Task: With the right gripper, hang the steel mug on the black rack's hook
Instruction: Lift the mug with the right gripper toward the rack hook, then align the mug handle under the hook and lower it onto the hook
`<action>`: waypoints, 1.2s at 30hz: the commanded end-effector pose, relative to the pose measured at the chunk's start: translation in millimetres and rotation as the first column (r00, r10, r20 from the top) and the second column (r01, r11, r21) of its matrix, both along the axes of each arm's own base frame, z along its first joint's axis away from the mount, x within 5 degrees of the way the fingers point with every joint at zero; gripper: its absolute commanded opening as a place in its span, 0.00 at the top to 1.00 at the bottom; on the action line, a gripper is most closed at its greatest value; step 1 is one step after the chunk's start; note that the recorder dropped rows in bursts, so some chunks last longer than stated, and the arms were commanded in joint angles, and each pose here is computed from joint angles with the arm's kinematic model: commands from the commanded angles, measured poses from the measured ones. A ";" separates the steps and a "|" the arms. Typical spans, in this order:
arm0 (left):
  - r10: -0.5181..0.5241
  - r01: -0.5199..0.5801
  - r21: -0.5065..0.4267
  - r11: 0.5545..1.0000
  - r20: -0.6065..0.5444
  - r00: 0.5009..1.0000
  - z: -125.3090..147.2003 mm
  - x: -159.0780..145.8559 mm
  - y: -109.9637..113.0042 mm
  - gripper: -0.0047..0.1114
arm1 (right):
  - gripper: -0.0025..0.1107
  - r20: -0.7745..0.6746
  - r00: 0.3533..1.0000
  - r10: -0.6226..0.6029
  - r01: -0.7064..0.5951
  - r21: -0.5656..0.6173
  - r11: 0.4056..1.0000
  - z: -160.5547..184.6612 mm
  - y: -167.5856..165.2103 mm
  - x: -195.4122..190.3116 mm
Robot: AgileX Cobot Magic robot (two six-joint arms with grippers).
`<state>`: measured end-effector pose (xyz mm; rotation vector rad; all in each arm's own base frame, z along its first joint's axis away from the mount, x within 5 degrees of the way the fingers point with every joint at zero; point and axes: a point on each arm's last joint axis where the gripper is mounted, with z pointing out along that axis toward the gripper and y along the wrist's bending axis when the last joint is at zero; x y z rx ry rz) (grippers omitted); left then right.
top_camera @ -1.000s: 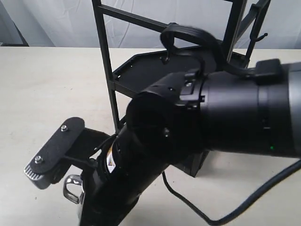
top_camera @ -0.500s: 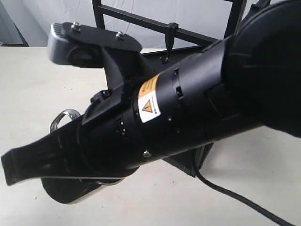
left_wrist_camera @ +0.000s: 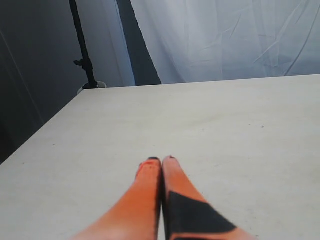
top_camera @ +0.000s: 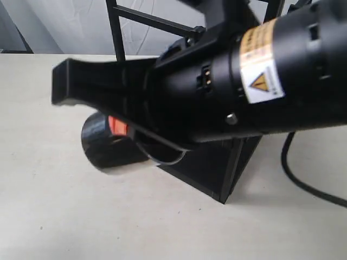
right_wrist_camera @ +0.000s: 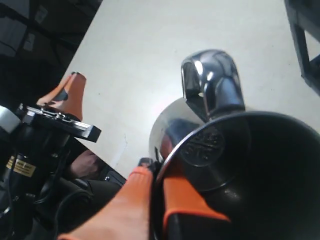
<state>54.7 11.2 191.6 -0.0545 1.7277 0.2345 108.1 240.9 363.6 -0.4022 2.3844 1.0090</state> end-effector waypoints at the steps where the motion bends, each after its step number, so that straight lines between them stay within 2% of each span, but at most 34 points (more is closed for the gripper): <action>1: 0.000 0.000 -0.005 1.000 0.012 1.000 0.9 -0.3 -0.2 0.95 | 0.99 0.097 0.995 -0.021 0.018 0.026 0.999 21.0 -23.1 -4.4; 3: 0.000 0.000 -0.007 1.000 0.012 1.000 0.9 -0.3 -0.2 0.95 | 0.99 0.081 0.993 -0.084 0.086 -0.024 0.996 16.2 -32.9 -3.0; 12: 0.000 0.000 -0.007 1.000 0.012 1.000 0.9 -0.3 -0.2 0.95 | 0.99 0.045 0.991 -0.126 0.125 0.027 0.992 3.4 -31.6 -2.1; 17: -0.001 0.001 -0.008 1.000 0.014 1.000 1.0 -0.3 -0.3 0.95 | 0.99 0.022 0.974 -0.226 0.226 0.011 0.974 1.6 -36.7 2.8; 20: -0.001 0.001 -0.013 1.000 0.015 1.000 1.0 -0.2 -0.3 0.95 | 0.99 0.051 0.970 -0.236 0.235 0.017 0.972 2.9 -37.3 4.9; 36: -0.002 0.002 -0.023 1.000 0.019 1.000 1.2 -0.2 -0.6 0.95 | 0.99 0.020 0.942 -0.336 0.336 -0.016 0.942 -9.0 -30.0 14.6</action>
